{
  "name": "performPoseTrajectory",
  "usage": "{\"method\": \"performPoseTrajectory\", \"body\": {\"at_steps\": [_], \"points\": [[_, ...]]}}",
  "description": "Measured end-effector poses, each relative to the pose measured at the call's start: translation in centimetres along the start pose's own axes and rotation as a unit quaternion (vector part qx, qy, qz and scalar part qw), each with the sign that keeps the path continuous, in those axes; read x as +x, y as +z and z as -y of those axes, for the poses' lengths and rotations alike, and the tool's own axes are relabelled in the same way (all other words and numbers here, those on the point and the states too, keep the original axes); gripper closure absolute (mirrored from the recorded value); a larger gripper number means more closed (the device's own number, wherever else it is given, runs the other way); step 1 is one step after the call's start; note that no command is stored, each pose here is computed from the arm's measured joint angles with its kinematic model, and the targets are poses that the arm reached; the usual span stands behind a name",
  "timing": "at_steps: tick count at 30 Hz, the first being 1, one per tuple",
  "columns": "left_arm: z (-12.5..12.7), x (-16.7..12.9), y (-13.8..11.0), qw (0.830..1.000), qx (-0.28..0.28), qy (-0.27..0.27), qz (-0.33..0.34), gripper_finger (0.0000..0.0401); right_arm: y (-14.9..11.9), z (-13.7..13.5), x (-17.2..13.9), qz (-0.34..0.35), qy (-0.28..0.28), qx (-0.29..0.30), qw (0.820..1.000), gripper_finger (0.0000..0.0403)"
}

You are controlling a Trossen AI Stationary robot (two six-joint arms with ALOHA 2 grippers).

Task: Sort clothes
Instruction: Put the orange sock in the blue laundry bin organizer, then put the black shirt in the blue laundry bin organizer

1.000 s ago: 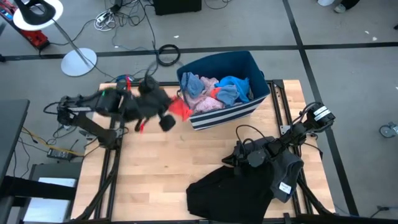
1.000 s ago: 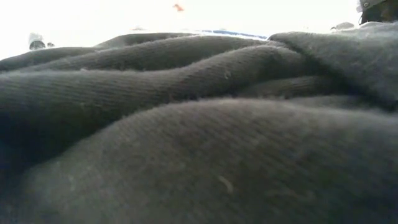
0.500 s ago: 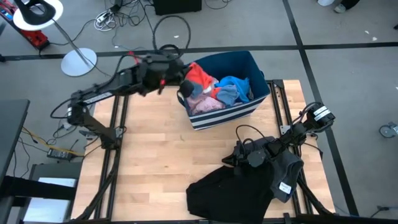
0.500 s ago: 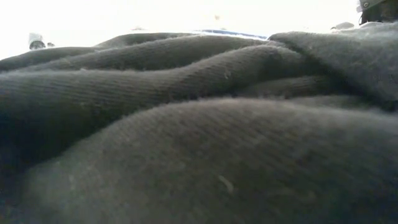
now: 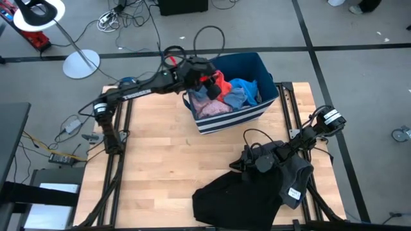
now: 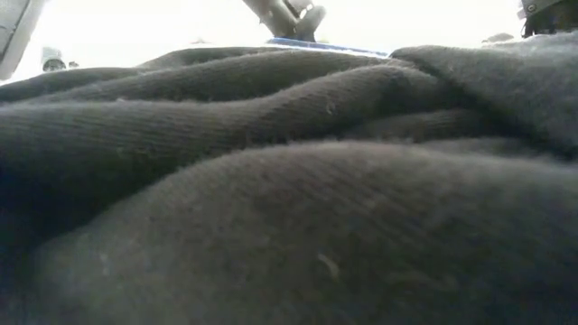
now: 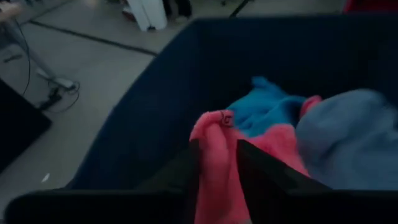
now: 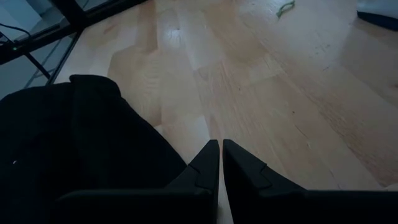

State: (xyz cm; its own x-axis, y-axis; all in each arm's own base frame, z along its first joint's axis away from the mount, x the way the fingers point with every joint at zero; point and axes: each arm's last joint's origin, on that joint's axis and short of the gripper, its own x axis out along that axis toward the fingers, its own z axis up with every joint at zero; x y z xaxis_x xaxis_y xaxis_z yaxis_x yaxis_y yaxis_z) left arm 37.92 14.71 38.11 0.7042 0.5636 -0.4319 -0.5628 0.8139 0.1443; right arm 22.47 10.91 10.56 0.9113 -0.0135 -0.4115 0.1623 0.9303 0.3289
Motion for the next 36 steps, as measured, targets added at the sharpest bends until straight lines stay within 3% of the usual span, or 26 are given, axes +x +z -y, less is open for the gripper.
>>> {"method": "performPoseTrajectory", "body": {"at_steps": [5,10,16,24,30,36], "points": [[-0.2,1.0,-0.7,1.0,0.002,0.005,-0.023,0.0266,-0.1,0.1,0.0,-0.006,-0.004,-0.004,1.0,0.0379],[-0.5,-0.2,-0.1,1.0,-0.007,0.006,-0.009,0.0264,-0.1,0.1,0.0,-0.006,-0.004,-0.004,1.0,0.0379],[0.3,-3.6,0.7,0.999,0.027,-0.025,-0.005,0.0264,-0.1,0.1,0.0,-0.006,-0.004,-0.004,1.0,0.0379],[3.1,-9.7,0.0,0.993,0.068,-0.087,-0.043,0.0264,-0.1,0.1,0.0,-0.006,-0.004,-0.004,1.0,0.0379],[4.9,-13.1,-2.6,0.99,0.074,-0.111,-0.043,0.0264,-0.1,0.1,0.0,-0.006,-0.004,-0.003,1.0,0.0379],[5.0,-15.7,-6.9,0.992,0.029,-0.122,-0.02,0.0264,-0.1,0.1,0.0,-0.005,-0.004,-0.003,1.0,0.0379]]}}
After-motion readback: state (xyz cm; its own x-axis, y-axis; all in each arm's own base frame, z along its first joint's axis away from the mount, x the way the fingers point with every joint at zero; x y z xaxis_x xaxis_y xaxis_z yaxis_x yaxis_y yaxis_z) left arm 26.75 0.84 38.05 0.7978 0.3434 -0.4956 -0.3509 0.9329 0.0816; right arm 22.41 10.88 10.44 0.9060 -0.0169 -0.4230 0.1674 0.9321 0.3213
